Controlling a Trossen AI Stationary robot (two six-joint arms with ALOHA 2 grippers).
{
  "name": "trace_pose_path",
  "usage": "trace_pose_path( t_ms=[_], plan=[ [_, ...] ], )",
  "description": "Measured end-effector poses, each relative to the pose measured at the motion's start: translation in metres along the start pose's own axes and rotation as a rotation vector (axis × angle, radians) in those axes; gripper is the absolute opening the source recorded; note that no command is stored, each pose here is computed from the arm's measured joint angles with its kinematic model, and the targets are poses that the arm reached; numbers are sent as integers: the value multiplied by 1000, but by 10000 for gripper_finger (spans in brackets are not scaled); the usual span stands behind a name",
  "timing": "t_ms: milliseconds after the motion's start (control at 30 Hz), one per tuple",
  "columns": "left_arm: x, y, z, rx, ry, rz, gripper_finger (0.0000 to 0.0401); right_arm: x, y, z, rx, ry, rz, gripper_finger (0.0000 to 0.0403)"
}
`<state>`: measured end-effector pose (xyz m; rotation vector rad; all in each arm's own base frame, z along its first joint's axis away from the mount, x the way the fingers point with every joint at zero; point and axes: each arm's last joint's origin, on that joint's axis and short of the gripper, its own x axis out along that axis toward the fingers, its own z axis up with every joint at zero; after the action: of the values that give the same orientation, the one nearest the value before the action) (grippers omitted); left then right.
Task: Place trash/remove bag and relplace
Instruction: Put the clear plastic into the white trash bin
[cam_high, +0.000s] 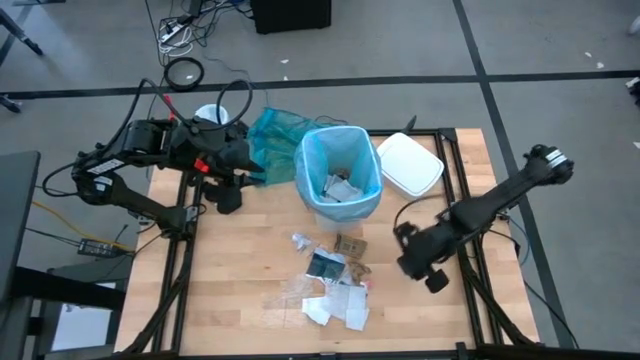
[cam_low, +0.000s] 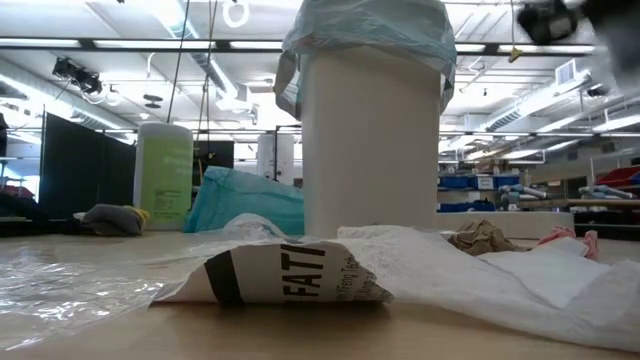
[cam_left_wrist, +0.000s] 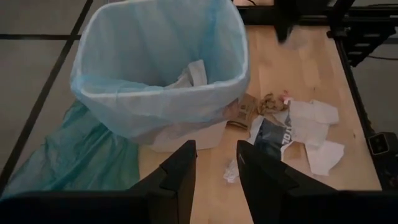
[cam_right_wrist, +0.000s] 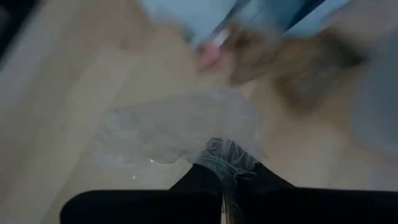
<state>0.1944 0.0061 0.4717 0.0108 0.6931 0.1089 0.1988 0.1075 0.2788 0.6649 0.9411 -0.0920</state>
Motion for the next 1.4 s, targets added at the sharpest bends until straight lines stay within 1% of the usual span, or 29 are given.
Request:
trace_pose_path(
  t_ms=[100, 200, 300, 400, 467, 533, 600, 700, 833, 1000, 1100, 1167, 1267, 1333, 1400],
  plan=[
    [0, 1, 0, 13, -1, 24, 126, -47, 10, 23, -7, -160, -44, 0],
    [0, 1, 0, 14, -3, 38, 126, -95, 19, 51, -32, -399, -83, 0],
    [0, 1, 1, 12, -6, 44, 126, -134, 24, 75, -93, -617, -163, 0],
    [0, 1, 1, 7, -6, 52, 126, -166, 24, 96, -139, -780, -264, 0],
    [0, 2, 1, 3, -7, 56, 126, -180, 21, 108, -172, -840, -326, 0],
    [0, 2, 1, 1, -7, 63, 126, -188, 17, 120, -178, -889, -370, 0],
    [0, 2, 1, -3, -7, 69, 126, -190, 12, 131, -186, -912, -383, 0],
    [0, 2, 1, -19, -15, 72, 126, -184, 6, 149, -198, -912, -368, 0],
    [0, 2, 1, -24, -14, 81, 126, -161, -2, 174, -215, -847, -354, 0],
    [0, 3, 1, -34, -14, 100, 126, -130, -8, 201, -247, -788, -302, 0],
    [0, 3, 1, -47, -14, 100, 126, -114, -9, 211, -307, -750, -282, 0],
    [0, 3, 1, -47, -13, 100, 126, -107, -10, 215, -321, -729, -268, 3],
    [0, 3, 1, -50, -13, 100, 126, -101, -13, 218, -341, -686, -210, 24],
    [0, 3, 1, -50, -13, 100, 126, -101, -13, 218, -354, -671, -189, 52],
    [0, 3, 1, -50, -13, 101, 126, -102, -13, 218, -366, -673, -194, 90]
  ],
)
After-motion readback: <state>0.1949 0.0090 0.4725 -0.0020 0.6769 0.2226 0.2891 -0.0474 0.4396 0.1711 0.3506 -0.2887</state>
